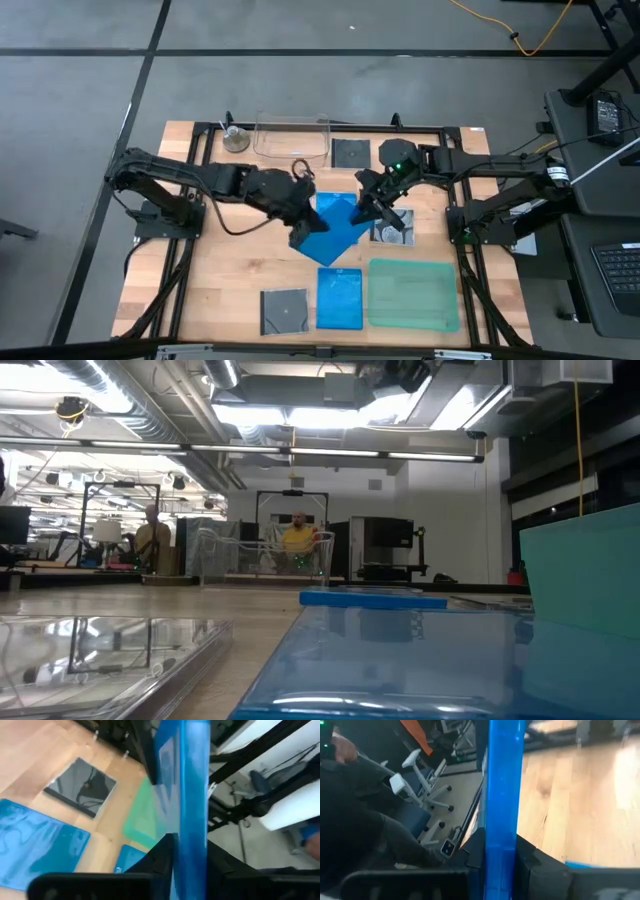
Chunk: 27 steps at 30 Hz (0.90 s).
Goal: Pick & place jewel cases by type
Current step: Put the top left blue cd case into the green bin
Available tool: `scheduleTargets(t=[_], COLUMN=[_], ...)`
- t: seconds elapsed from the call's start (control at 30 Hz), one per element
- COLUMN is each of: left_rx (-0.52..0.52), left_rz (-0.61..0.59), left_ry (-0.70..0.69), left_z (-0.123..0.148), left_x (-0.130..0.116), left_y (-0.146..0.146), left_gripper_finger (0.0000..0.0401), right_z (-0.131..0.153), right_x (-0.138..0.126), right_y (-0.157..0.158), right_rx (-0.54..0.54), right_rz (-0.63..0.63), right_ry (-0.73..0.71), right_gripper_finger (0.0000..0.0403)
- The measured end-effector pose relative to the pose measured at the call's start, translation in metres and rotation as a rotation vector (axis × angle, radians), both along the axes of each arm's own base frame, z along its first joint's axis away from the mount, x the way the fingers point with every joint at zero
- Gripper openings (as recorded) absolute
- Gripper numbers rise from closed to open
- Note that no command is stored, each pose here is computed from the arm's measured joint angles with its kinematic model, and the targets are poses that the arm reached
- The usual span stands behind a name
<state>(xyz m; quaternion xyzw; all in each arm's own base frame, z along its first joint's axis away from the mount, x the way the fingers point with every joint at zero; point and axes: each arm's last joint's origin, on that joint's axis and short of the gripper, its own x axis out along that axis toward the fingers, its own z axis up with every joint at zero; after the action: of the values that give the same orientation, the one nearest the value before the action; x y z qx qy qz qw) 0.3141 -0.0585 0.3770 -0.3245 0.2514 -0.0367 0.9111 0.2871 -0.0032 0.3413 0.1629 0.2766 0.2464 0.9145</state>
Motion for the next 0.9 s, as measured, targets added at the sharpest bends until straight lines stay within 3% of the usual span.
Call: scheduleTargets(t=[0.17,0.33,0.47,0.67,0.9], left_rx=[-0.024,0.022,0.049,0.111,0.160], left_rz=[0.006,0.152,0.219,0.269,0.231], left_ry=[-0.099,-0.119,-0.214,-0.235,-0.169], left_z=[0.039,0.055,0.072,0.075,0.066], left_x=[-0.045,-0.082,-0.107,-0.117,-0.111], left_y=[0.012,0.024,0.026,0.022,0.018], left_gripper_finger=[0.0091,0.0102,0.0102,0.0098,0.0097], right_z=[-0.008,-0.007,-0.012,-0.016,-0.012], right_x=[-0.003,-0.006,-0.012,-0.026,-0.047], right_y=[0.002,0.003,0.010,0.021,0.040], right_rx=[0.023,0.028,0.040,0.072,0.143], right_rz=[0.030,0.033,0.030,-0.038,-0.247], right_ry=[0.074,0.092,0.182,0.365,0.564], right_gripper_finger=[0.0050,0.0050,0.0050,0.0050,0.0051])
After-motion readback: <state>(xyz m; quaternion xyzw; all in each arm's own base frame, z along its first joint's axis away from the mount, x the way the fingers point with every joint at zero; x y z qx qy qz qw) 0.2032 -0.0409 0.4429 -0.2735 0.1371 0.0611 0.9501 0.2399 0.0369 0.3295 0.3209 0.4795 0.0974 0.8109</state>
